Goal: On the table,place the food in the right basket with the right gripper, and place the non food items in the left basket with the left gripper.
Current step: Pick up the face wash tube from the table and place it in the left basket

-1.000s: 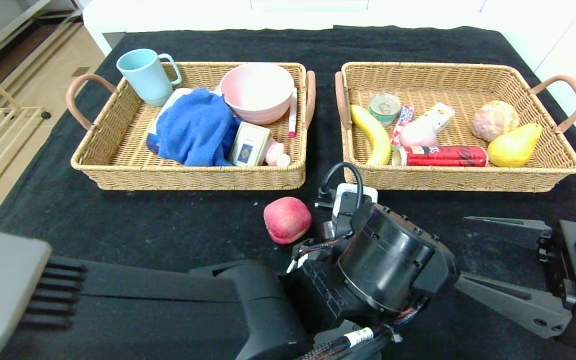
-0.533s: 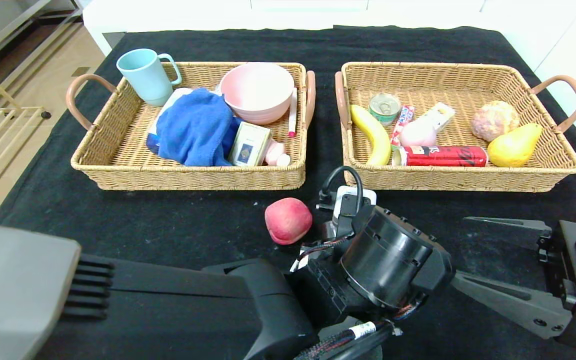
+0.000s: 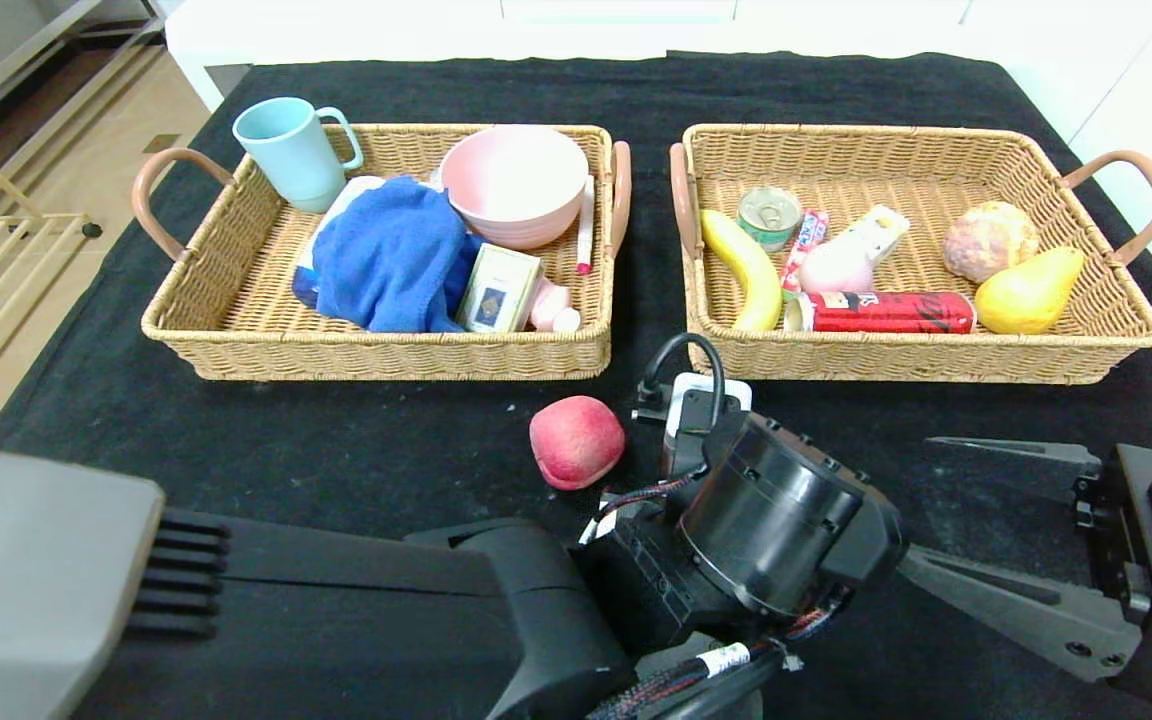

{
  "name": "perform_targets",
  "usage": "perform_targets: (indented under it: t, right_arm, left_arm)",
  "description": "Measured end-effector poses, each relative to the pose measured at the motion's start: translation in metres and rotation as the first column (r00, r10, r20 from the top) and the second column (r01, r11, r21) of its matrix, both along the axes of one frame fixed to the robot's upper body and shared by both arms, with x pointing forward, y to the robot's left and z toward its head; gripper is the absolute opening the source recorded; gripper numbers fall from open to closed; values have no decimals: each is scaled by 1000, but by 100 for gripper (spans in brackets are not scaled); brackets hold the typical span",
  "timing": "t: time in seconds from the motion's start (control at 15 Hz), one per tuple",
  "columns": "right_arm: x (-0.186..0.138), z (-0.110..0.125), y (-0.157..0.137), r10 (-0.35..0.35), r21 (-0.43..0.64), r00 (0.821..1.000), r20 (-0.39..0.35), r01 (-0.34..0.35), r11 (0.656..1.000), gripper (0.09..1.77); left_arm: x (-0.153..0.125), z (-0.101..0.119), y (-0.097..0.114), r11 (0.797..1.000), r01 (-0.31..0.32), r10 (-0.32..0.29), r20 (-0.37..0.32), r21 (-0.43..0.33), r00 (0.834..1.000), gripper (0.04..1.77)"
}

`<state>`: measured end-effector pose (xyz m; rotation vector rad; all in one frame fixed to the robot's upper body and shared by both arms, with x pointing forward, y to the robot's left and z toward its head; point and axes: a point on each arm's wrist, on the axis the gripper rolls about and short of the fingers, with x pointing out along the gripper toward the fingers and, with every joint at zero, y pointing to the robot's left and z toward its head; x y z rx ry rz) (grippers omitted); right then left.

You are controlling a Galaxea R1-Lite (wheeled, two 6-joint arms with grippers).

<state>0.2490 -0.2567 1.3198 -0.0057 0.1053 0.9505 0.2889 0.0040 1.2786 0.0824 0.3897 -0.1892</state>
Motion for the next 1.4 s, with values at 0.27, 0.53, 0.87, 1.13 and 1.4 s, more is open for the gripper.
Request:
perform_targets:
  t: [0.27,0.53,0.87,1.13,1.4]
  right_arm:
    - [0,0,0,2,-1,1000,-1,-2,1000,171]
    - [0,-1,1,4,-1,1000,-3,-4,1000,171]
    - [0,-2,1,7,-3,1000,-7,-7,1000,171]
    - [0,-2,1,7,-4,1000,-9,-7,1000,171]
    - [0,-3,2,9,-5,1000,-12,-9,1000,171]
  left_arm:
    - [1,-1,1,1000,-3,3,-1,2,1000,75]
    - [1,-1,1,1000,-3,3,-2,3,1000,75]
    - [-5,8,5,1000,15,-15,0,1,1000,72]
    - [-20,25,12,998,48,-47,18,-35,999,72]
    - [-28,47,23,995,53,-49,49,-83,998,72]
